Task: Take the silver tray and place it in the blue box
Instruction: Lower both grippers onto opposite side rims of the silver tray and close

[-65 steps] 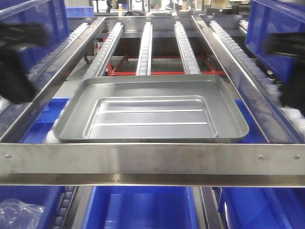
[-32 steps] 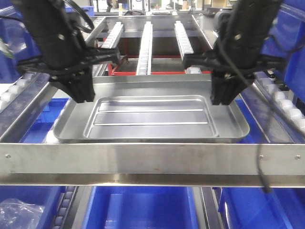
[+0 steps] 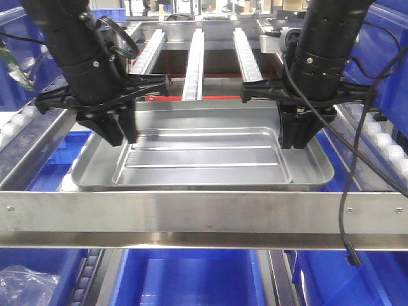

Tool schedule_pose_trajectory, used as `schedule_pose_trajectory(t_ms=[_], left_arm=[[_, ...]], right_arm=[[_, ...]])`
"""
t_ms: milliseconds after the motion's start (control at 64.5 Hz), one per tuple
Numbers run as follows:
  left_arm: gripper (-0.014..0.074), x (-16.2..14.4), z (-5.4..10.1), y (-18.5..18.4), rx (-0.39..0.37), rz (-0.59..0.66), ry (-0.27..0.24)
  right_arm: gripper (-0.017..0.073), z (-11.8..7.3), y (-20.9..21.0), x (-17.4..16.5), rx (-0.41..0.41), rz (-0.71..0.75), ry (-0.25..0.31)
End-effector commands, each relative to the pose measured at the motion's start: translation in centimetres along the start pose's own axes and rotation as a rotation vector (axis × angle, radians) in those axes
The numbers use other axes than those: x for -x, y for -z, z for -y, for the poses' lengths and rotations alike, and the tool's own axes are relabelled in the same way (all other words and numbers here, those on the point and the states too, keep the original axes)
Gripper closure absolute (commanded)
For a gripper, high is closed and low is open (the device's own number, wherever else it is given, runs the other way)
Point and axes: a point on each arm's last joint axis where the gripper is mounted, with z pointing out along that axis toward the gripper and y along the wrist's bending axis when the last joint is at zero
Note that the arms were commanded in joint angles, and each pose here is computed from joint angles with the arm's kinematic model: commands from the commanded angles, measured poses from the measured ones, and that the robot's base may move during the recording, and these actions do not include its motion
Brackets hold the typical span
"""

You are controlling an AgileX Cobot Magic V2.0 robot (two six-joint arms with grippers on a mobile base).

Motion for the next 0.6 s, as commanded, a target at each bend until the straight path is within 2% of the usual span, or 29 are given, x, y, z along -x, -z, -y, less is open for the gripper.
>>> schedule_pose_trajectory(t_ms=[0,62,263,356,589], left_arm=[[0.036,1.5,1.1,2.3,-0.056,0.098,0.009],[0.0353,1.3,0.9,2.0,-0.036,0.078,-0.005],[0.0353,1.0,0.7,1.1,-0.018,0.057,-0.016],[0.0353,1.0,0.5,0.8,0.001,0.057,-0.042],[0.0353,0.9,-0.5,-0.7,0.025,0.022,-0.018]], right_arm=[[0.0167,-0.3,2.5,1.4,0.028,0.102,0.006],[0.0118,-0.3,2.1,1.4,0.028,0.097,0.005],[0.0165,-0.3,1.3,1.4,0.026,0.091,0.006],[0.0166,-0.4,1.2,1.5,0.031,0.103,0.006],[0.0166,-0.4,0.4,1.3,0.024,0.085,0.006]])
